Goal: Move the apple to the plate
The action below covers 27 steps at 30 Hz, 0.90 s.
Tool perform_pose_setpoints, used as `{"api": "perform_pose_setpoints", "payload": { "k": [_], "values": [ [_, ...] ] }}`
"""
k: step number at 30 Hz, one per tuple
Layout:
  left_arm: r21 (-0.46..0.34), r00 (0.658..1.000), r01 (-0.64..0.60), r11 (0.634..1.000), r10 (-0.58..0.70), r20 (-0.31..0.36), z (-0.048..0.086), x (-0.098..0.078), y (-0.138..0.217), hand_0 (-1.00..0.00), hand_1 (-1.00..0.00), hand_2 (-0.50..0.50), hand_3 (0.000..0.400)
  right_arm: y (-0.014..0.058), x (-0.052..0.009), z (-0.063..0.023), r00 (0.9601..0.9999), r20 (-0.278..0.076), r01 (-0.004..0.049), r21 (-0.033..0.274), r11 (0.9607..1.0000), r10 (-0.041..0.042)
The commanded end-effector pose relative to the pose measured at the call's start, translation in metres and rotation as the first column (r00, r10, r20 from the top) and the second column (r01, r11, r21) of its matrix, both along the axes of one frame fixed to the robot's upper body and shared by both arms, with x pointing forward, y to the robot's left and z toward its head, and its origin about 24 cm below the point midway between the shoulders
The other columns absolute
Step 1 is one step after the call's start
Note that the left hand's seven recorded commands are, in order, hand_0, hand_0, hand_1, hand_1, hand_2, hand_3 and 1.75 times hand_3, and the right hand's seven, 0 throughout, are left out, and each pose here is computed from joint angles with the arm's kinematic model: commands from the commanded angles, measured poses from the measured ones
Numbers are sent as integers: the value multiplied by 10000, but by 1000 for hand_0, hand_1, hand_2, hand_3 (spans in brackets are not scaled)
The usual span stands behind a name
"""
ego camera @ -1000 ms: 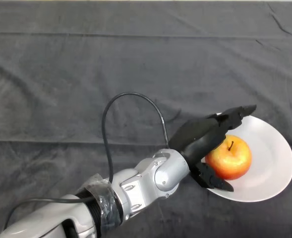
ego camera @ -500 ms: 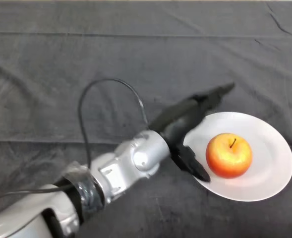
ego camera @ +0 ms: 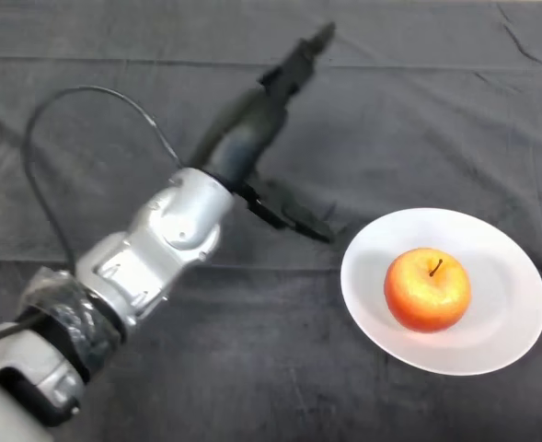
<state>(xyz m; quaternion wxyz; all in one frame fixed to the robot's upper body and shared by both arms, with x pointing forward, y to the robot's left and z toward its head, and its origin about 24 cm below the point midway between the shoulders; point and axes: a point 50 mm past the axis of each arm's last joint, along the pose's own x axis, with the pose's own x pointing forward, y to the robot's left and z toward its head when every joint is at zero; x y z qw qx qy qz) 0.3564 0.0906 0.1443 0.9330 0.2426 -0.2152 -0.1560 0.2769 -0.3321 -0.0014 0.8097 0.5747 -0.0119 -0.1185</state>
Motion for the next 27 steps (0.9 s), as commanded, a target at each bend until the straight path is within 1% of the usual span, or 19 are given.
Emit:
{"api": "perform_pose_setpoints", "payload": {
  "k": [1,8,14,20,27],
  "values": [
    [-245,9979,-623,9978,627,143,0,-34,290,0,0,0,0,-10,9,17,9997,189,171,253,9995,-175],
    [-1134,9826,-1740,9782,1801,456,120,-77,717,0,0,0,0,-9,9,17,9997,181,169,240,9996,-174],
    [-1816,9563,-2653,9469,2824,756,227,-177,1088,0,0,0,0,-8,9,17,9997,175,168,229,9996,-172],
    [-2363,9170,-3529,9053,3848,1047,317,-315,1477,0,0,0,0,-8,9,17,9997,168,167,219,9996,-171],
    [-2891,8509,-4582,8405,5088,1307,407,-513,1945,0,0,0,0,-7,9,17,9997,162,167,211,9996,-171]
  ]
}}
